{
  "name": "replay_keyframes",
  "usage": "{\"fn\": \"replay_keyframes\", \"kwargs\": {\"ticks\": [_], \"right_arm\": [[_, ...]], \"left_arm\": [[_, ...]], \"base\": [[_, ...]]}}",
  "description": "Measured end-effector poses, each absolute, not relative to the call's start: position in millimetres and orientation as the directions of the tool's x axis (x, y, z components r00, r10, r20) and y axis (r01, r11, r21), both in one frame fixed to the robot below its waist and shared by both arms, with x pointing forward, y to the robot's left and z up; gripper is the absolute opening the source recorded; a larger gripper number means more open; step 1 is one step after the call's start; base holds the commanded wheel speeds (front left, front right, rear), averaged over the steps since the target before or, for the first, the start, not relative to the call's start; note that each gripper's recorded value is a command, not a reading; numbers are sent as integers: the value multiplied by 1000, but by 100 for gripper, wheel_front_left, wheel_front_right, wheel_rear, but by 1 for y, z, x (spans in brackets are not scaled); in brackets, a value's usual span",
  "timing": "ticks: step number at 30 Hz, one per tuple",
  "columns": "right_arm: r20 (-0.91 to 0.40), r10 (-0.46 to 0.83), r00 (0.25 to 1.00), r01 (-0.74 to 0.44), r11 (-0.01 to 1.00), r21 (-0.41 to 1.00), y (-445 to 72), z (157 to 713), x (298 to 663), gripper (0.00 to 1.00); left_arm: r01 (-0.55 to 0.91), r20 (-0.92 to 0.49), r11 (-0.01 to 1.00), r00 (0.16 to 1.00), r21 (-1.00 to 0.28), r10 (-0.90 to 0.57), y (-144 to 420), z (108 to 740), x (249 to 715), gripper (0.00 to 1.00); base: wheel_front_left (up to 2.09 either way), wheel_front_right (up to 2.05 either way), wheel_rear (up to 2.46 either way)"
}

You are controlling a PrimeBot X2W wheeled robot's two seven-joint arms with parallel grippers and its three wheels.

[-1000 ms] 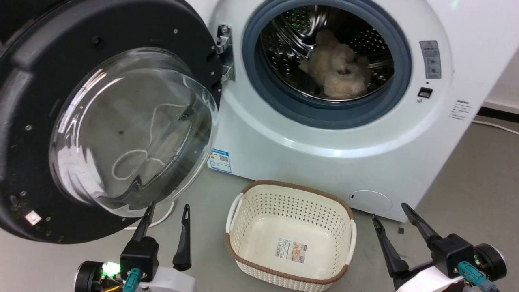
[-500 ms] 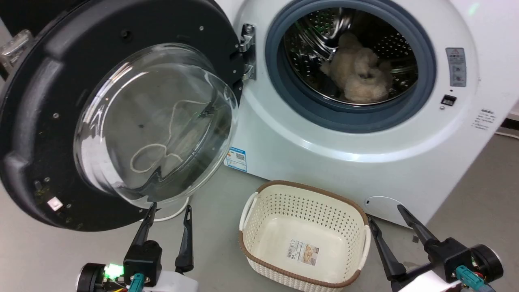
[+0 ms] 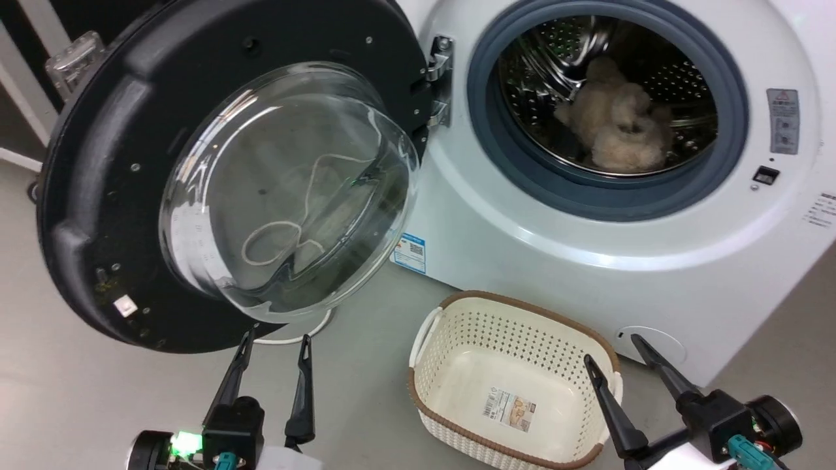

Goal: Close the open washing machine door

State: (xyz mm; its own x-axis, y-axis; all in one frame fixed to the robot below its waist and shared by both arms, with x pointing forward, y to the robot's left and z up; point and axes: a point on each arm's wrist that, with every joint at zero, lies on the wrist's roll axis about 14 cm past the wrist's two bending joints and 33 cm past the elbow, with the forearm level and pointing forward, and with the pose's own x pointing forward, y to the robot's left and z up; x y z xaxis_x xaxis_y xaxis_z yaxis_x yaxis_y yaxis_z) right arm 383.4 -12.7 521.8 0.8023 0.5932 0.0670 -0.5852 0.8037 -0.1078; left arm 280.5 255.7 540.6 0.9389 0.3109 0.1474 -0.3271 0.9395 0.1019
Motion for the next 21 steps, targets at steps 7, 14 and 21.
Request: {"fn": "replay_keyframes", "kwargs": {"ticks": [7, 14, 21], "right_arm": [[75, 621, 781, -613, 783, -104, -2, 522, 382, 100], [65, 632, 772, -626, 774, -94, 1, 514, 379, 100], [48, 637, 770, -631, 770, -91, -5, 504, 383, 100]], "left_arm": [[-359, 168, 931, 923, 59, 345, 264, 546, 272, 0], [-522, 394, 848, 764, -88, 511, 332, 622, 237, 0], [-595, 525, 742, 544, -309, 655, 407, 677, 210, 0]], "base": [[0, 0, 0], [0, 0, 0], [0, 0, 0]]}}
